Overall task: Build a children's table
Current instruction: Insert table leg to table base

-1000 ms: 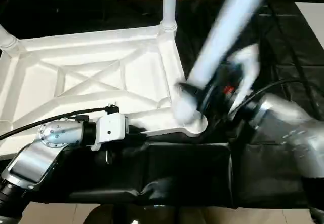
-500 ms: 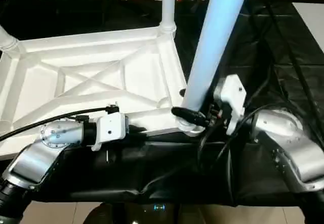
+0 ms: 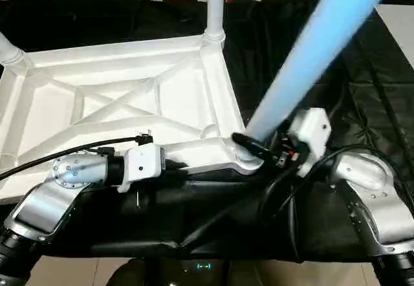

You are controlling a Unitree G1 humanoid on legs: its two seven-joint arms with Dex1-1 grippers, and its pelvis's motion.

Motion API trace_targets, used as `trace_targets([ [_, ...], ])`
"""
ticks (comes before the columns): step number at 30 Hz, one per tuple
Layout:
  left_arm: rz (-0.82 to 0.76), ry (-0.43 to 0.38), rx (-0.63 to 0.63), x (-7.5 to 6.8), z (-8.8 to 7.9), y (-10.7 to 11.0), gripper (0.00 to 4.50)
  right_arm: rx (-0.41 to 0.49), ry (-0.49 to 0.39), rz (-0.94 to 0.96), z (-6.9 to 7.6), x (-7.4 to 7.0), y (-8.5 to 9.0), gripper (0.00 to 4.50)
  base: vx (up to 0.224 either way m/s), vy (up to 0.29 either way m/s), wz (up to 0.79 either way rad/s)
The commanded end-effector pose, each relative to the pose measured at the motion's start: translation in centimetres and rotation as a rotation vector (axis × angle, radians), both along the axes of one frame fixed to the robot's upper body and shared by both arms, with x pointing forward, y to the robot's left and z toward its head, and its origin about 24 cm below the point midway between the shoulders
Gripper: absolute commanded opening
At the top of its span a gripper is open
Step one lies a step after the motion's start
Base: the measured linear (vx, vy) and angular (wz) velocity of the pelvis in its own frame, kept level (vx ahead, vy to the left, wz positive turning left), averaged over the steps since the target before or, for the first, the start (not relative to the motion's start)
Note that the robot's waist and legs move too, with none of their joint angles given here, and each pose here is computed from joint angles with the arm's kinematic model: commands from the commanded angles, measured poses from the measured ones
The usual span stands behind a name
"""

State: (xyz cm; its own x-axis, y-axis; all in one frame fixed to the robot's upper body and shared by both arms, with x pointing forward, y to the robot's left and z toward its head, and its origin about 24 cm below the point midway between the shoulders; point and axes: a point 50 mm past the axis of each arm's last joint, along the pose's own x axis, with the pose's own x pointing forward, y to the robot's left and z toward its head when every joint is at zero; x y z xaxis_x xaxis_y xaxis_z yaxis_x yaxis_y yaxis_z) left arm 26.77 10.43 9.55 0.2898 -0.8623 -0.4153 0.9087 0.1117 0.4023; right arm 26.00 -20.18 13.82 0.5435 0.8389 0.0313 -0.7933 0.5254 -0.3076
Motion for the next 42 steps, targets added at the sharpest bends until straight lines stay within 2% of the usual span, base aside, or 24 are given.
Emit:
trace_targets([
  [1, -0.036, 0.118, -0.011, -1.3, -2.5, -0.9, 0.00, 0.002, 0.047, -0.006, -1.3, -0.4, -0.3, 1.84, 0.000, 0.000, 0.00],
  [7, -0.039, 0.118, -0.010, -1.4, -2.5, -0.9, 0.00, 0.078, 0.100, -0.025, -2.4, -0.9, -0.6, 1.84, 0.000, 0.000, 0.00],
  [12, -0.040, 0.116, -0.010, -1.4, -2.5, -0.9, 0.00, 0.039, 0.114, -0.012, -3.1, -1.7, -1.0, 1.84, 0.000, 0.000, 0.00],
  [23, -0.048, 0.115, -0.009, -1.4, -2.5, -1.1, 0.00, -0.033, 0.123, -0.028, -3.8, -2.1, -2.2, 1.84, 0.000, 0.000, 0.00],
  [31, -0.044, 0.113, -0.007, -1.4, -2.5, -1.0, 0.00, -0.115, 0.286, 0.053, -5.9, -3.5, -2.0, 1.84, 0.000, 0.000, 0.00],
  [33, -0.044, 0.113, -0.007, -1.4, -2.5, -1.0, 0.00, -0.116, 0.290, 0.054, -5.9, -3.5, -2.0, 1.84, 0.000, 0.000, 0.00],
  [34, -0.042, 0.113, -0.006, -1.3, -2.5, -1.0, 0.00, -0.132, 0.342, 0.068, -6.4, -4.0, -2.0, 1.84, 0.000, 0.000, 0.00],
  [37, -0.042, 0.114, -0.006, -1.3, -2.5, -1.0, 0.00, -0.149, 0.403, 0.086, -7.0, -4.4, -2.0, 1.84, 0.000, 0.000, 0.00],
  [42, -0.043, 0.114, -0.005, -1.2, -2.5, -1.0, 0.00, -0.139, 0.452, 0.120, -7.2, -4.7, -1.6, 1.84, 0.000, 0.000, 0.00],
])
